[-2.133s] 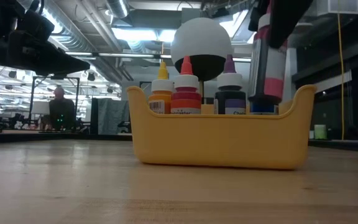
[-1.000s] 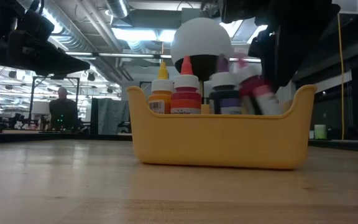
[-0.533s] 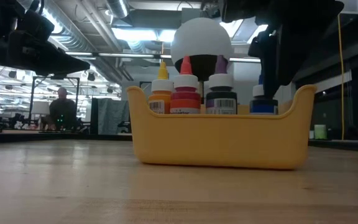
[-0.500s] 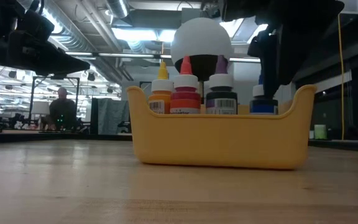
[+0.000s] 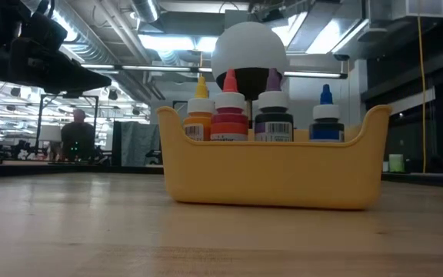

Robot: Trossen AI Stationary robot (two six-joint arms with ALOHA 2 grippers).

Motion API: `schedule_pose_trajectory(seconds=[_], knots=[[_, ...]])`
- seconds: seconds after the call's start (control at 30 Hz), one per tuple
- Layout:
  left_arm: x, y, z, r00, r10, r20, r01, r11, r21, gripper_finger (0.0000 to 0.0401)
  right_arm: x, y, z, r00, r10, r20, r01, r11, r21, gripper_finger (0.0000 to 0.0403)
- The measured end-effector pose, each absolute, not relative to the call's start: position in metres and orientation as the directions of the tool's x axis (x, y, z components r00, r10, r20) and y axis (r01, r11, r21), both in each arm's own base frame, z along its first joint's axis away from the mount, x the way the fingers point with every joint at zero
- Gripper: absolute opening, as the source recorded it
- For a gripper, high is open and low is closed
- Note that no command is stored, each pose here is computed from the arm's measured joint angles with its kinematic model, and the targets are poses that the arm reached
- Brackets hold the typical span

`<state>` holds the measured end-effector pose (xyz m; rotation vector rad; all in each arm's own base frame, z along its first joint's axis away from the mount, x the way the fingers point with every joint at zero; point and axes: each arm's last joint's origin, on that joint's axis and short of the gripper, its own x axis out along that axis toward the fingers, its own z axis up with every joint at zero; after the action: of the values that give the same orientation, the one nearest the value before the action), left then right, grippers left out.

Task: Pick & Place food coloring
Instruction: Return to Home Position

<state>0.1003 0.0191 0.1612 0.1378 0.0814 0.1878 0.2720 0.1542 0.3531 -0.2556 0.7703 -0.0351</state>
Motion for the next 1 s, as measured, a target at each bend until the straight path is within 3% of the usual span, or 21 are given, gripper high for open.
schedule_pose_trajectory(seconds=[0.1,0.23,0.4,0.53,0.67,0.8,0.9,1.0], knots=[[0.1,0.019,0.161,0.979,0.191,-0.068,-0.18,0.973,0.144,0.0037,0.236,0.114,0.381,0.818,-0.118,-0.563,-0.012,0.975,-0.223,0.0213],[0.1,0.019,0.161,0.979,0.192,-0.068,-0.18,0.973,0.144,0.004,0.188,0.06,0.379,0.935,-0.039,-0.354,-0.008,0.992,-0.129,0.02],[0.1,0.019,0.161,0.979,0.192,-0.068,-0.181,0.973,0.144,0.0038,0.139,0.024,0.317,1.0,-0.01,-0.018,0.01,1.0,-0.009,0.0177],[0.1,0.019,0.161,0.979,0.192,-0.067,-0.181,0.973,0.144,0.0036,0.119,0.019,0.26,0.982,0.075,0.174,-0.085,0.995,0.051,0.0135],[0.1,0.019,0.161,0.979,0.191,-0.068,-0.18,0.973,0.144,0.0039,0.107,0.015,0.226,0.968,0.055,0.246,-0.085,0.99,0.11,0.0075],[0.1,0.019,0.161,0.979,0.192,-0.068,-0.18,0.973,0.144,0.004,0.1,0.017,0.215,0.95,0.169,0.262,-0.194,0.978,0.075,0.0012],[0.1,0.019,0.161,0.979,0.192,-0.067,-0.181,0.973,0.144,0.0037,0.098,0.019,0.21,0.943,0.258,0.208,-0.273,0.961,0.046,0.0008],[0.1,0.019,0.161,0.979,0.192,-0.068,-0.181,0.973,0.144,0.0035,0.096,0.018,0.203,0.956,0.253,0.147,-0.256,0.967,0.006,0.0005]])
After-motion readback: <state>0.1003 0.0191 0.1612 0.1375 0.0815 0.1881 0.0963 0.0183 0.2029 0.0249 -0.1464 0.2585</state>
